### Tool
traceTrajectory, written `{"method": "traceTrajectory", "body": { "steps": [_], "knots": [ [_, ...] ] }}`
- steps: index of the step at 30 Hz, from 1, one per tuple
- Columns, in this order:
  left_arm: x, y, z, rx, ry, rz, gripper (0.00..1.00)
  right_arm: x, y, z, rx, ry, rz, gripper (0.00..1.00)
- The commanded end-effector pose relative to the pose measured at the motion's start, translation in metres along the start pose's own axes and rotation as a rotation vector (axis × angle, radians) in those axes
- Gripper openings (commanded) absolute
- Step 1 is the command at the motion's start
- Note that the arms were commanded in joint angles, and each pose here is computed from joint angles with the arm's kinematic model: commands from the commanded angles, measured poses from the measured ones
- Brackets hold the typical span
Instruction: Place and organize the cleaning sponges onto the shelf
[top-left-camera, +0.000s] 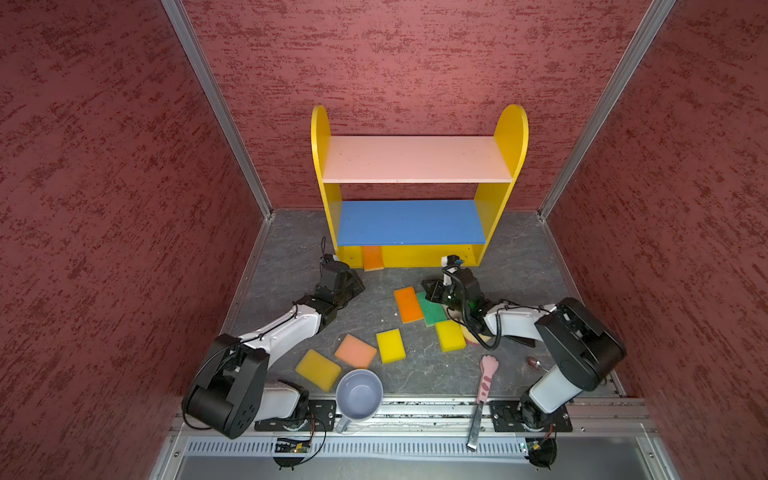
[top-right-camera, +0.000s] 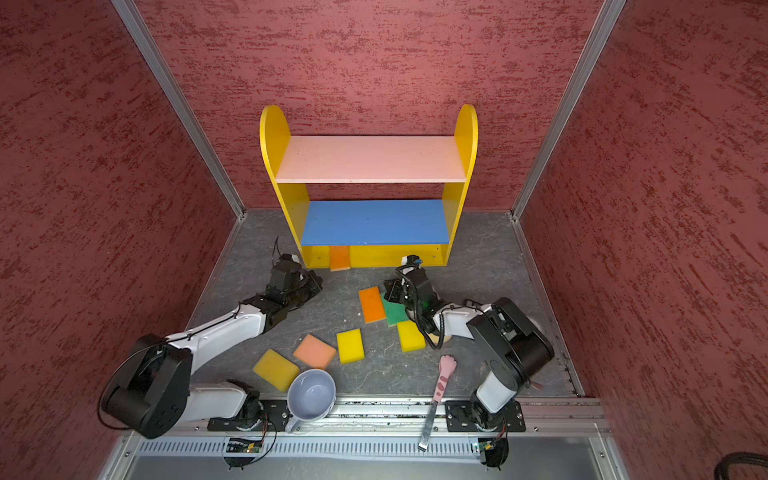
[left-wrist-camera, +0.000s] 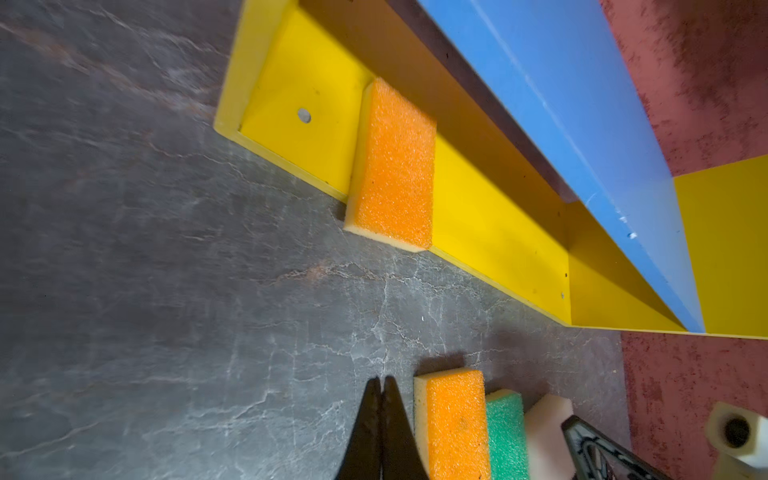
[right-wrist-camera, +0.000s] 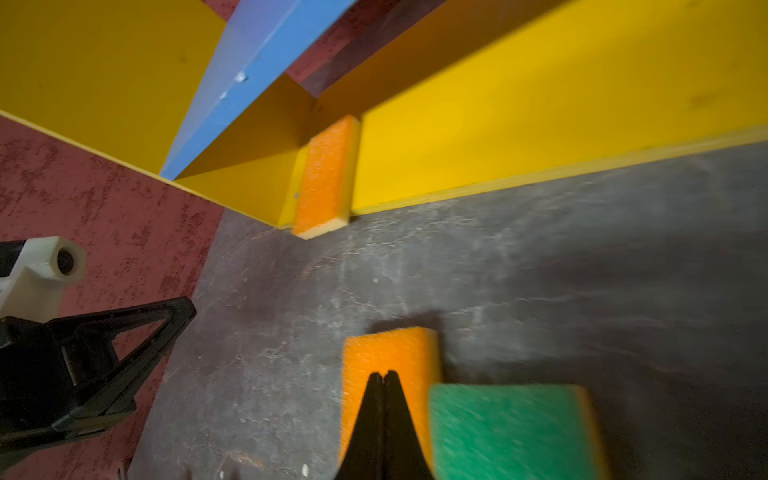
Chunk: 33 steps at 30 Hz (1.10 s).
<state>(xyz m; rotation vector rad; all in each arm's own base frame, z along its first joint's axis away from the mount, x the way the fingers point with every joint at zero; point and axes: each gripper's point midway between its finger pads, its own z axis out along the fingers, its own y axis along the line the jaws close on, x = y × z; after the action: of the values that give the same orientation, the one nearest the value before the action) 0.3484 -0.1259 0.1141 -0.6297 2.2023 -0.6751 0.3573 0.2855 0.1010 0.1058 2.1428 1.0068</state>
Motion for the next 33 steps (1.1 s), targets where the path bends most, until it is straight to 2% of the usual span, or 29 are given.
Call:
{"method": "traceTrajectory", "body": {
  "steps": [1,6,11,15,23,26,30,33],
  "knots": [
    [0.008,0.031,-0.008,-0.038,0.033,-0.048,0.05,-0.003,0.031,0.026,-0.075,-0.045,0.031,0.0],
    [0.022,0.019,-0.004,0.105,0.087,-0.147,0.04,-0.005,0.053,0.042,-0.145,-0.076,0.073,0.0],
    [0.034,-0.011,0.018,0.183,0.118,-0.143,0.05,-0.006,0.047,0.039,-0.088,-0.061,0.025,0.0],
    [0.038,-0.017,0.042,0.181,0.117,-0.179,0.06,-0.01,0.036,0.021,-0.065,-0.1,0.042,0.0],
    [0.041,-0.002,0.092,0.224,0.079,-0.41,0.07,-0.012,0.015,-0.006,-0.014,-0.117,0.036,0.0],
    [0.045,0.003,0.104,0.218,0.07,-0.45,0.07,-0.015,0.009,-0.014,-0.004,-0.126,0.035,0.0],
    [0.043,0.007,0.112,0.174,0.045,-0.444,0.09,-0.018,0.004,-0.02,0.012,-0.136,0.022,0.0],
    [0.04,0.011,0.117,0.139,0.018,-0.441,0.14,-0.018,-0.001,-0.022,0.019,-0.135,0.022,0.0]
  ]
}}
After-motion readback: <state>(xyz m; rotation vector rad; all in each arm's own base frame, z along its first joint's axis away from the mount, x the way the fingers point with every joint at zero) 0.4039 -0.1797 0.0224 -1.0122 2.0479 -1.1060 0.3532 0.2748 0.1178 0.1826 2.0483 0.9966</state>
